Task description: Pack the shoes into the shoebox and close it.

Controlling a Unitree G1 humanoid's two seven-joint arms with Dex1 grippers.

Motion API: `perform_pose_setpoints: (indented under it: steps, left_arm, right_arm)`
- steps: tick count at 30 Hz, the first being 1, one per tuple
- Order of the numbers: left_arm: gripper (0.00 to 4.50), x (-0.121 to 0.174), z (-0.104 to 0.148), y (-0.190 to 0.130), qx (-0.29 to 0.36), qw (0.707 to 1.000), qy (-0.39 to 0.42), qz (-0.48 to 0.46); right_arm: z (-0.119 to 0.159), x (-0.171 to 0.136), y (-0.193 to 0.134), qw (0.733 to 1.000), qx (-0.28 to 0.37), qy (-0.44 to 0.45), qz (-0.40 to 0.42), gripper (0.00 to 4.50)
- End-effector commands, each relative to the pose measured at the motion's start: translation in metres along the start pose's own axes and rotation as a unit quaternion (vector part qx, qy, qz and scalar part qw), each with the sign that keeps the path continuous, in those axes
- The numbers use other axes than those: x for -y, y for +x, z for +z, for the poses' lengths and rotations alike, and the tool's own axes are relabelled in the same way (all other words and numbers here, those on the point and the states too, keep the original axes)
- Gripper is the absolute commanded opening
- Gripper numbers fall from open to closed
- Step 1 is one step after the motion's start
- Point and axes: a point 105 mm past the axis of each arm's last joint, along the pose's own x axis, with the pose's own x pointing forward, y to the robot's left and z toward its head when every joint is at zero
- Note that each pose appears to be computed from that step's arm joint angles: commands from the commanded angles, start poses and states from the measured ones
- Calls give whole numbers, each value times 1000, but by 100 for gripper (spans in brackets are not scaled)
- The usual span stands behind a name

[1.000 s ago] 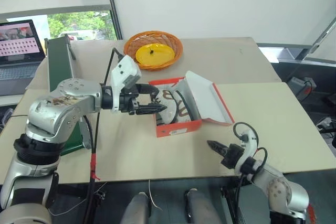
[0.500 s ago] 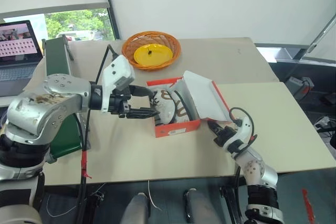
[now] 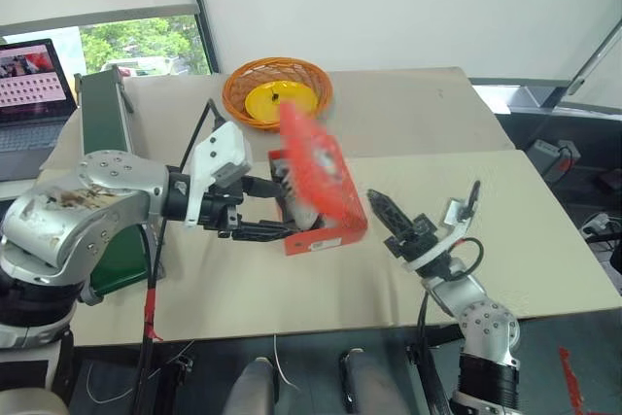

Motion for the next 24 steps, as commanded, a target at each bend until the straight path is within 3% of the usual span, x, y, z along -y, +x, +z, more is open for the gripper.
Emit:
perform_pose_setpoints:
  steps: [1, 4, 12, 14, 16, 21, 24]
  left_arm:
    - [356, -2, 9, -4, 11, 999, 28, 23]
    - [356, -6, 9, -8, 12, 999, 26, 44]
    - [356, -20, -5, -9, 18, 993, 6, 117]
    - [356, -21, -8, -8, 19, 991, 3, 131]
    - [356, -23, -9, -7, 21, 990, 2, 141]
    - [356, -19, -8, -1, 32, 987, 5, 158]
    - [356, -20, -7, -1, 32, 985, 7, 167]
  right_arm:
    - [-33, 11, 18, 991, -124, -25, -36, 3]
    - [-32, 19, 25, 983, -160, -66, -61, 3]
    - [14, 9, 67, 949, -236, -203, -50, 3]
    - [17, 16, 78, 930, -269, -244, -63, 3]
    - [13, 25, 83, 915, -294, -269, -68, 3]
    - [-20, 78, 81, 840, -395, -354, -113, 3]
    - [-23, 87, 77, 820, -414, -379, -110, 3]
